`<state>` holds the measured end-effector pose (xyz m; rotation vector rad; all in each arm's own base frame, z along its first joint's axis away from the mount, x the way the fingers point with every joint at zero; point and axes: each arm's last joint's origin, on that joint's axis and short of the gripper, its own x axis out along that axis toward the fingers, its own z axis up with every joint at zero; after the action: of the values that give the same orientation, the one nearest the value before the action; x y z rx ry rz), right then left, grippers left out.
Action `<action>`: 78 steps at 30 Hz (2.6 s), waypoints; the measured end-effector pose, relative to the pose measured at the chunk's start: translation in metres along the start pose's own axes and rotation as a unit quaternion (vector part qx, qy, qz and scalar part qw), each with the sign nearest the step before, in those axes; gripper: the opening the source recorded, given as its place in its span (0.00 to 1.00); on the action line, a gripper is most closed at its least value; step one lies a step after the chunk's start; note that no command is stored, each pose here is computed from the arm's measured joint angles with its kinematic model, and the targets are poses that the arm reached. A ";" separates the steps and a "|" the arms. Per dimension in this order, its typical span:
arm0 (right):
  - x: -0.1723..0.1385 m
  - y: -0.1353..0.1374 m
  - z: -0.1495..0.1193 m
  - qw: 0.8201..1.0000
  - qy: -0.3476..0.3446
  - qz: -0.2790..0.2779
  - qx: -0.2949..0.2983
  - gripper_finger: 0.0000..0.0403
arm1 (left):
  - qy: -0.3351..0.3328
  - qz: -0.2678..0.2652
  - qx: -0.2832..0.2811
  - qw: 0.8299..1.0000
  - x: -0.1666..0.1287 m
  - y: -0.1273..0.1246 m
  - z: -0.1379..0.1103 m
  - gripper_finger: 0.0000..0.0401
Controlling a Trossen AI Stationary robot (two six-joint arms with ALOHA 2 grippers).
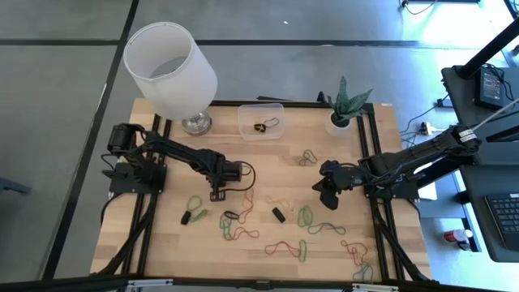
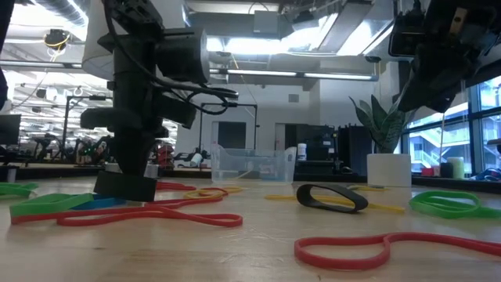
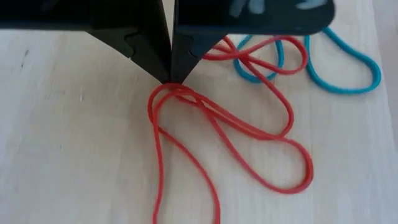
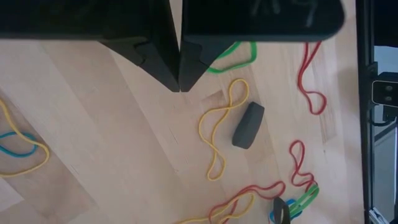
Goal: Pick and place rubber bands into bin
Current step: Put the red rubber band into the transparent bin
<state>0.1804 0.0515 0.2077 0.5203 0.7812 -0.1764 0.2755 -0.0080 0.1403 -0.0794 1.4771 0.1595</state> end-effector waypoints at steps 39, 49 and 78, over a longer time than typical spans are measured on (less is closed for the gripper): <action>0.000 0.001 0.002 1.000 -0.014 0.001 -0.013 0.03 | -0.219 0.103 -0.033 0.970 -0.198 0.022 0.057 0.00; 0.000 -0.001 0.004 0.998 -0.050 -0.036 0.004 0.03 | -0.257 0.149 -0.039 0.954 -0.214 0.093 0.092 0.00; 0.002 -0.017 0.017 0.989 -0.080 -0.074 0.104 0.03 | -0.079 0.077 -0.089 0.990 -0.062 0.193 0.145 0.01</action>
<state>0.1863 0.0287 0.2099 0.6381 0.6468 -0.4360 0.3830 0.2002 0.2236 -0.0937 1.3077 0.4143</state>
